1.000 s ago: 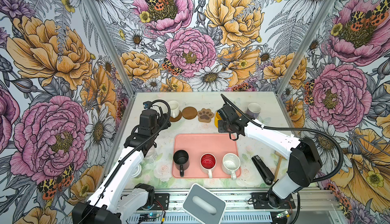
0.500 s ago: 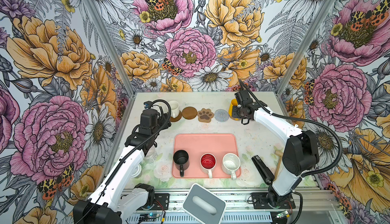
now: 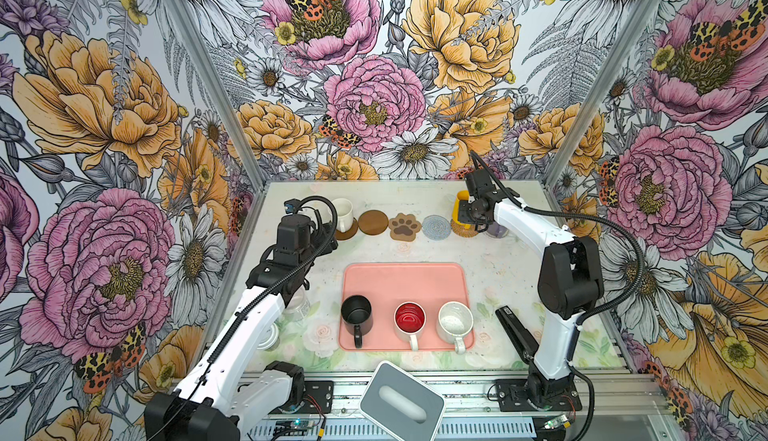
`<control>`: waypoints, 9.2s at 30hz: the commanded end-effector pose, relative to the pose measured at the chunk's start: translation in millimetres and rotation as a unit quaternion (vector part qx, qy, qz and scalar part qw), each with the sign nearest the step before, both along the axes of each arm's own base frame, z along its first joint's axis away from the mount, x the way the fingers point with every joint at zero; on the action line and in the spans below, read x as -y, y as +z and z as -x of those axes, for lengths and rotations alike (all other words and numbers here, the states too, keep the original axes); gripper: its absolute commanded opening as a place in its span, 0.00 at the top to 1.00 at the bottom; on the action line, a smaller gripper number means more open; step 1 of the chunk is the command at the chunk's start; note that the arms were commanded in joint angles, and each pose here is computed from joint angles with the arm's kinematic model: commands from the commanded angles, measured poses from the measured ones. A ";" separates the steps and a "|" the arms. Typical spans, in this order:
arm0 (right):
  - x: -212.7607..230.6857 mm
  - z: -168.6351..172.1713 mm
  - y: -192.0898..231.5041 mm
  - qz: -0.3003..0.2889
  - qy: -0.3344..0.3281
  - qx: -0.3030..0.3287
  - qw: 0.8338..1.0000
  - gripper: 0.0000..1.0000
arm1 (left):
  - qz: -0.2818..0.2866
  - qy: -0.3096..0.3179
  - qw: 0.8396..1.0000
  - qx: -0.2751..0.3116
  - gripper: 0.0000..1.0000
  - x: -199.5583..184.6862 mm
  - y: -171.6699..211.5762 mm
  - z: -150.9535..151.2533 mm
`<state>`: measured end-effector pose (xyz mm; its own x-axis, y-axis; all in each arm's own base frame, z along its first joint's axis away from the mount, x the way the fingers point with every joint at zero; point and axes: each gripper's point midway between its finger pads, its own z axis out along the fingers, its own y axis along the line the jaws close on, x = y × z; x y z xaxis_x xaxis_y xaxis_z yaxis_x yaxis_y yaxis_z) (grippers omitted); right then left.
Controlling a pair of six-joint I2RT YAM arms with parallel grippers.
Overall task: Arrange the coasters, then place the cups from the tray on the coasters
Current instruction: 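Lower the yellow mug onto the woven rattan coaster with the right gripper, then open the right gripper and raise it off the yellow mug, then move the right gripper back over the pink tray toward the speckled white cup, then lower the right gripper around the speckled white cup rim and close, then lift the speckled cup and carry it toward the grey knitted coaster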
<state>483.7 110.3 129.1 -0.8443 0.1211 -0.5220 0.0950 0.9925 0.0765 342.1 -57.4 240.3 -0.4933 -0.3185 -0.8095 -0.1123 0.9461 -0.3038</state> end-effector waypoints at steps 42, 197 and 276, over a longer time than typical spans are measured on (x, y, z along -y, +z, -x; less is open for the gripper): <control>20.4 -26.5 -32.9 0.016 -0.028 0.016 0.999 1.00 | 0.003 -0.004 1.000 0.017 0.23 -0.7 10.9 -1.5; -88.2 379.2 -52.3 -0.050 0.113 -0.108 0.986 0.45 | 0.011 -0.011 1.000 0.013 0.23 3.8 6.1 7.6; -73.9 112.6 47.1 0.060 0.116 -0.009 0.991 1.00 | -0.006 0.006 1.000 0.015 0.23 -11.5 4.8 6.8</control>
